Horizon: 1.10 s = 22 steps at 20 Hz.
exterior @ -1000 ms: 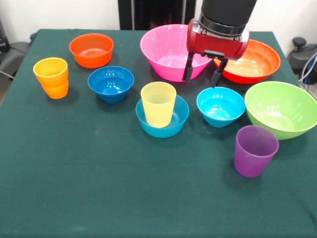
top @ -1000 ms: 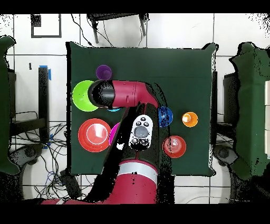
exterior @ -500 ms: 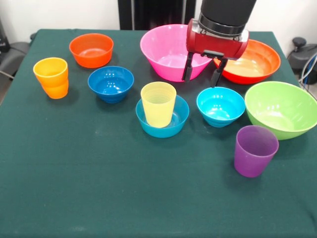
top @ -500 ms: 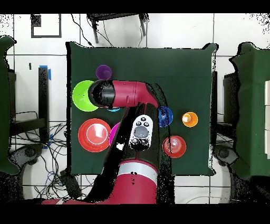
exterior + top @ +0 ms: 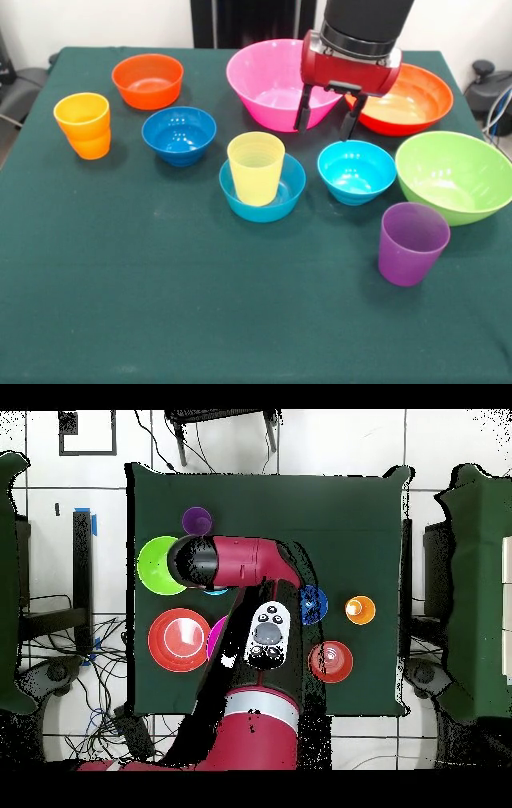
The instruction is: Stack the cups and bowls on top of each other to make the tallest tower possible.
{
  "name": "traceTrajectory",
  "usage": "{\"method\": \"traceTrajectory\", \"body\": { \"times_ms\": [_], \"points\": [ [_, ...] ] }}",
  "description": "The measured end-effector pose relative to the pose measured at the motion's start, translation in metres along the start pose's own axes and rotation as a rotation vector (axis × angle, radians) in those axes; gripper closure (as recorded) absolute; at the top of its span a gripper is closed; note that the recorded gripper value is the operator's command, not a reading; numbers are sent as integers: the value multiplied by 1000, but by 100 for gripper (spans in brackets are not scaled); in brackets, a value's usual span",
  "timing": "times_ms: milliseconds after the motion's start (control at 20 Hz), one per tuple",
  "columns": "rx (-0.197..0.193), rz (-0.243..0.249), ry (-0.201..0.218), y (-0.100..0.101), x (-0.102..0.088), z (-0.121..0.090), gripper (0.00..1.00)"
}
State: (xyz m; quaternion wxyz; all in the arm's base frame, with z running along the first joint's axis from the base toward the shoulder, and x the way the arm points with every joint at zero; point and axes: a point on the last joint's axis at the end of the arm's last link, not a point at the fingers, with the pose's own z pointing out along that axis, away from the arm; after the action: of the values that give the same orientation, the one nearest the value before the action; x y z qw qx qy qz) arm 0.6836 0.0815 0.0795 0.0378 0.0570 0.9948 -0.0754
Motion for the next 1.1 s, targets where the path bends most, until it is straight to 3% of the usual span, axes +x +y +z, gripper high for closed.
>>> {"method": "traceTrajectory", "body": {
  "times_ms": [500, 600, 950, 1100],
  "points": [
    [-6, 36, -25, -21, -10, -3, 0],
    [-10, 57, -15, -33, -11, -4, 0],
    [-37, 154, 81, -90, -3, -5, 0],
    [-48, 180, 99, -105, -1, -5, 0]
  ]
}}
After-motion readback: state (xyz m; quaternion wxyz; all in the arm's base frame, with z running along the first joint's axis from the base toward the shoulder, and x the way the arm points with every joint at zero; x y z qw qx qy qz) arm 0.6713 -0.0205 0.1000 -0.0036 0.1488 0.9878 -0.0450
